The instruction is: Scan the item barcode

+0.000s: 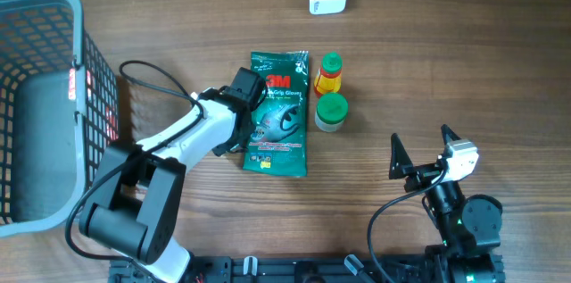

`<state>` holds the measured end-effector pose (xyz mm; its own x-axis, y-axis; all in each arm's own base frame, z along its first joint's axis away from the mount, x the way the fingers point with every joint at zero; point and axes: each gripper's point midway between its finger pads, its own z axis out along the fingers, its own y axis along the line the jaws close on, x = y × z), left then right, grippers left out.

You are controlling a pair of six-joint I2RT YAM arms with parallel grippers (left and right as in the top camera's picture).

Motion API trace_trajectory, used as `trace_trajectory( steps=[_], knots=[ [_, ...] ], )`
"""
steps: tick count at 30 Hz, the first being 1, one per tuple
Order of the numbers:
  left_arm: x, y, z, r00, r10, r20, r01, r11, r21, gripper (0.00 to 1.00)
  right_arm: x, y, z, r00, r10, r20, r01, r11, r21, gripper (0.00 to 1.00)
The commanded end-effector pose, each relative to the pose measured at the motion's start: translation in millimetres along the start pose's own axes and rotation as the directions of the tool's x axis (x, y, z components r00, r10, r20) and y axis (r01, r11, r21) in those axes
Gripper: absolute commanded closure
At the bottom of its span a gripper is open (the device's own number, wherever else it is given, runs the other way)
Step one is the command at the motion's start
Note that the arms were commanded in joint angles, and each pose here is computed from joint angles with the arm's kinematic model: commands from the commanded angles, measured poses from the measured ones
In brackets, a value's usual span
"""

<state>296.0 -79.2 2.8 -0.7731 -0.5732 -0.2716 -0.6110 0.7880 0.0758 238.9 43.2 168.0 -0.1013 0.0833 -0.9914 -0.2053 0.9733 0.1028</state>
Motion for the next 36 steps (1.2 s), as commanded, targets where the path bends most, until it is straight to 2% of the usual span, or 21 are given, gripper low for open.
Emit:
trace_trajectory(
  steps=[1,5,9,18,22,23,25,27,31,32,36],
  knots=[
    [-28,-29,-41,0.993,0.087,0.083,-0.095,0.99,0.104,0.52,-2,-2,0,1.0,0.013,0.006,-0.013,1.0,0.011,0.0],
    [-46,-67,-80,0.983,0.084,0.161,-0.121,0.965,0.234,0.53,-2,-2,0,1.0,0.014,0.006,-0.014,1.0,0.011,0.0],
    [-28,-109,-98,0.98,0.112,0.168,-0.168,0.912,0.375,0.52,-2,-2,0,1.0,0.013,0.006,-0.013,1.0,0.011,0.0],
    [60,-157,-91,0.931,0.322,0.173,-0.365,0.837,0.407,0.44,-2,-2,0,1.0,0.013,0.006,-0.013,1.0,0.011,0.0],
    [76,-160,-78,0.916,0.362,0.173,-0.401,0.836,0.375,0.42,-2,-2,0,1.0,0.014,0.006,-0.014,1.0,0.011,0.0],
    [76,-159,-78,0.916,0.363,0.173,-0.402,0.837,0.372,0.36,-2,-2,0,1.0,0.013,0.006,-0.013,1.0,0.011,0.0],
    [65,-157,-83,0.919,0.34,0.202,-0.392,0.846,0.361,0.19,-2,-2,0,1.0,0.014,0.006,-0.014,1.0,0.011,0.0],
    [44,-154,-97,0.921,0.294,0.255,-0.371,0.861,0.348,0.1,-2,-2,0,1.0,0.014,0.006,-0.014,1.0,0.011,0.0],
    [-18,-135,-152,0.913,0.148,0.38,-0.288,0.895,0.342,0.07,-2,-2,0,1.0,0.014,0.006,-0.014,1.0,0.011,0.0],
    [-46,-123,-182,0.894,0.097,0.438,-0.268,0.899,0.346,0.05,-2,-2,0,1.0,0.013,0.006,-0.013,1.0,0.011,0.01],
    [-107,-83,-242,0.847,-0.04,0.53,-0.2,0.9,0.387,0.03,-2,-2,0,1.0,0.014,0.006,-0.014,1.0,0.011,0.0]
  ],
)
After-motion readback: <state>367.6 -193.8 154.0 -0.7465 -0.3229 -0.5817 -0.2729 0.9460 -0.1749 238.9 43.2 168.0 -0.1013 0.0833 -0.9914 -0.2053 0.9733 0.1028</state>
